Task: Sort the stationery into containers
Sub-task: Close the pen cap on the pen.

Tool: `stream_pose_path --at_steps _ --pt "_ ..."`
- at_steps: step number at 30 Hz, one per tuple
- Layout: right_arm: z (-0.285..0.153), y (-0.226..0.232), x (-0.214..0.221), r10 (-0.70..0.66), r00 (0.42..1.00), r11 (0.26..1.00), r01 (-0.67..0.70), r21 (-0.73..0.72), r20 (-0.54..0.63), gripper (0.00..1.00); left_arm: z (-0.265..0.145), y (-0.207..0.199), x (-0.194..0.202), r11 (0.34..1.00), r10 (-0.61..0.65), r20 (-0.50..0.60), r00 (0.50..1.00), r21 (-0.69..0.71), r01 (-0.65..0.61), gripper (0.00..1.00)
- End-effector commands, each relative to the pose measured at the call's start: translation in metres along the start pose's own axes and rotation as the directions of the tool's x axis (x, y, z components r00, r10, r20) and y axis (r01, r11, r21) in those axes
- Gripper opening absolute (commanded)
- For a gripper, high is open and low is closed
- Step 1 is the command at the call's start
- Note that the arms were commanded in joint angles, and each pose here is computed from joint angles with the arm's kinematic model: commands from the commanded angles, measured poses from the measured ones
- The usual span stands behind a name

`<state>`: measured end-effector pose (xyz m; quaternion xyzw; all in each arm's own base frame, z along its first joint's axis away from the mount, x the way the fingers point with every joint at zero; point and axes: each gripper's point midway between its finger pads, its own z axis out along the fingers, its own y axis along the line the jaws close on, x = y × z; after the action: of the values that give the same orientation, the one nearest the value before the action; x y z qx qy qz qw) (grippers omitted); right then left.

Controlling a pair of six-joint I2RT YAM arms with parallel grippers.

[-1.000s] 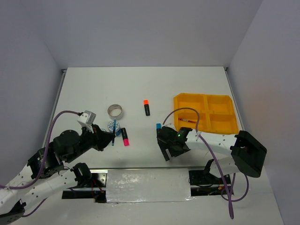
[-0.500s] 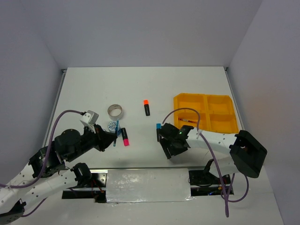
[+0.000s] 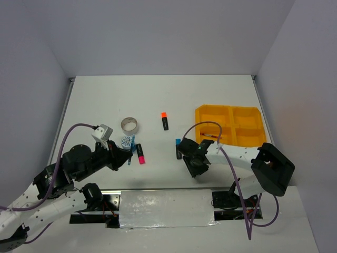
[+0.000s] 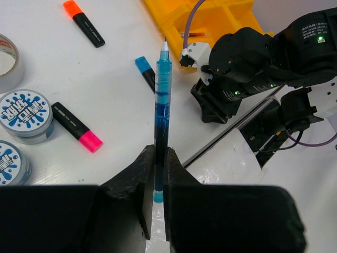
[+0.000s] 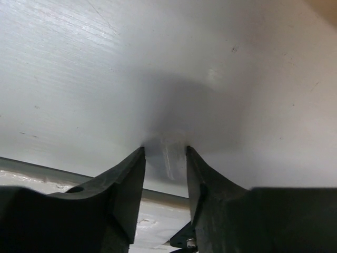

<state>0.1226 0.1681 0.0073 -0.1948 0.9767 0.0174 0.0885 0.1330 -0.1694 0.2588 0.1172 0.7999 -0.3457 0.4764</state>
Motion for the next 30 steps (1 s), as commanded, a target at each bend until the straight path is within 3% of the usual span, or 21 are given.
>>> stream_pose_path --at_steps 1,3,4,5,10,16,19,20,22,23,25,26,30 --pt "0.006 0.005 -0.002 0.030 0.999 0.999 -0.030 -0.015 0.012 0.42 0.001 -0.012 -0.013 0.999 0.012 0.035 0.999 0.045 -0.014 0.05" --pt "0.008 0.006 -0.001 0.030 1.000 0.999 -0.030 -0.015 0.006 0.35 0.002 -0.012 -0.014 0.999 0.011 0.037 0.999 0.043 -0.013 0.05" --pt "0.010 0.004 0.002 0.030 1.000 1.000 -0.030 -0.003 -0.010 0.05 0.002 -0.011 -0.014 0.999 0.010 0.037 0.999 0.040 -0.012 0.05" --pt "0.009 0.001 -0.002 0.039 0.999 0.999 -0.039 0.021 0.003 0.00 0.002 -0.010 -0.014 0.999 0.009 0.037 0.999 0.036 -0.010 0.05" --pt "0.002 0.012 -0.020 0.067 0.994 0.997 -0.064 -0.037 0.085 0.00 0.003 -0.008 -0.012 1.000 0.004 0.033 0.999 0.025 -0.005 0.05" --pt "-0.045 0.029 -0.079 0.205 0.920 0.974 -0.160 -0.160 0.333 0.00 0.007 -0.013 -0.011 0.999 -0.008 0.032 0.999 0.045 0.006 0.05" --pt "-0.092 0.037 -0.120 0.341 0.803 0.933 -0.228 -0.277 0.488 0.00 0.013 -0.022 -0.011 0.994 -0.024 0.055 0.998 0.106 0.018 0.05" --pt "-0.120 0.039 -0.139 0.424 0.714 0.899 -0.255 -0.356 0.558 0.00 0.014 -0.030 -0.010 0.989 -0.027 0.054 0.998 0.149 0.019 0.05" --pt "-0.157 0.049 -0.160 0.502 0.614 0.852 -0.233 -0.468 0.609 0.00 0.018 -0.038 -0.013 0.979 -0.040 0.093 0.995 0.204 0.020 0.05" --pt "-0.187 0.048 -0.175 0.565 0.520 0.815 -0.229 -0.532 0.641 0.00 0.019 -0.042 -0.013 0.973 -0.044 0.096 0.994 0.228 0.021 0.05" --pt "-0.220 0.057 -0.187 0.612 0.440 0.777 -0.177 -0.604 0.657 0.00 0.023 -0.046 -0.015 0.968 -0.048 0.115 0.992 0.250 0.018 0.05" --pt "-0.249 0.061 -0.198 0.656 0.364 0.738 -0.127 -0.662 0.661 0.00 0.025 -0.047 -0.014 0.967 -0.044 0.113 0.993 0.256 0.014 0.05" --pt "-0.300 0.076 -0.210 0.713 0.252 0.679 -0.016 -0.734 0.654 0.00 0.029 -0.050 -0.016 0.961 -0.038 0.130 0.991 0.276 0.000 0.04"
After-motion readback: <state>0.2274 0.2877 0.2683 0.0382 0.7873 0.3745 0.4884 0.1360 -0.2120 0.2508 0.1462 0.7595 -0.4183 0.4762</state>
